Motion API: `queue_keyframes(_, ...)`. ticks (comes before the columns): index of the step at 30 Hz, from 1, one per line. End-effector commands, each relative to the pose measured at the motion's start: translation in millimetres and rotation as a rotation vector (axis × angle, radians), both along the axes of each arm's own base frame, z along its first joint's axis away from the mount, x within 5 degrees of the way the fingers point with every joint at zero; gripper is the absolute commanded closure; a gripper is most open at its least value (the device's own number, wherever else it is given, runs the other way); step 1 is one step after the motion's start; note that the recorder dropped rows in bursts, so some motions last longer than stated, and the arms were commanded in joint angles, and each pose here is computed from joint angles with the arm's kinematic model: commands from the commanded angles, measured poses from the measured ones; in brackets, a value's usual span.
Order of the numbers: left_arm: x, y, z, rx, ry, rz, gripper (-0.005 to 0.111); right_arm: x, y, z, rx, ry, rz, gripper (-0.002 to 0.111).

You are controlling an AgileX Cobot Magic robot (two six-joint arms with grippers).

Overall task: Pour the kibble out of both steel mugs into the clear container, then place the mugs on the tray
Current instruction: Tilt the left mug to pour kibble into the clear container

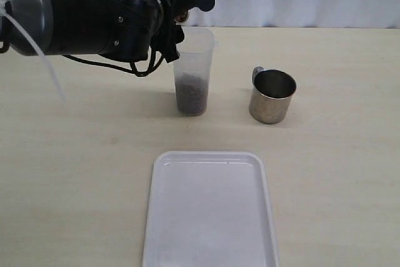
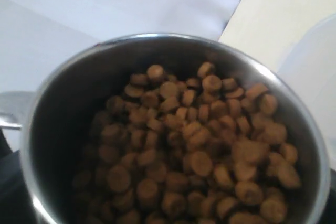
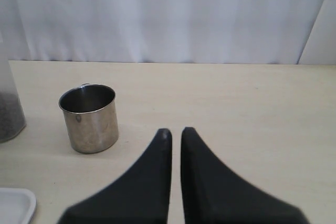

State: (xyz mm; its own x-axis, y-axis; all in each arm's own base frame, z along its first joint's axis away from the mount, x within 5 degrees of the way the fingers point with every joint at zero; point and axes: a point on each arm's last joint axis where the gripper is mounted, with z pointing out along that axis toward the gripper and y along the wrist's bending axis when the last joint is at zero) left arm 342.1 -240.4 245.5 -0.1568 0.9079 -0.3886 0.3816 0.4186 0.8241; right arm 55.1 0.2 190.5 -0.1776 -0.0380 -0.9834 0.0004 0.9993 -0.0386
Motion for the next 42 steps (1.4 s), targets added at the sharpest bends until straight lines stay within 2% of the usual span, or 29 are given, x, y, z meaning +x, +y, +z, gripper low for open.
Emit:
queue_keyframes(1,2,-2,11,0.059,-0.08,-0.037,0.107,0,0,-1,0.012,0.0,0.003,0.103)
queue_keyframes(8,4,-4,14,0.114,-0.126,-0.075,0.107,0,0,-1,0.012,0.0,0.003,0.103)
queue_keyframes(12,9,-7,1,0.231,-0.133,-0.114,0.107,0,0,-1,0.012,0.0,0.003,0.103)
queue_keyframes(14,11,-5,-5,0.261,-0.138,-0.085,0.107,0,0,-1,0.012,0.0,0.003,0.103)
queue_keyframes(22,12,-4,-5,0.312,-0.142,-0.091,0.107,0,0,-1,0.012,0.0,0.003,0.103)
queue_keyframes(29,11,-6,-5,0.439,-0.137,-0.163,0.107,0,0,-1,0.012,0.0,0.003,0.103)
queue_keyframes(39,15,-10,5,0.423,-0.161,-0.174,0.107,0,0,-1,0.012,0.0,0.003,0.103)
queue_keyframes(42,16,-10,7,0.484,-0.167,-0.19,0.107,0,0,-1,0.012,0.0,0.003,0.103)
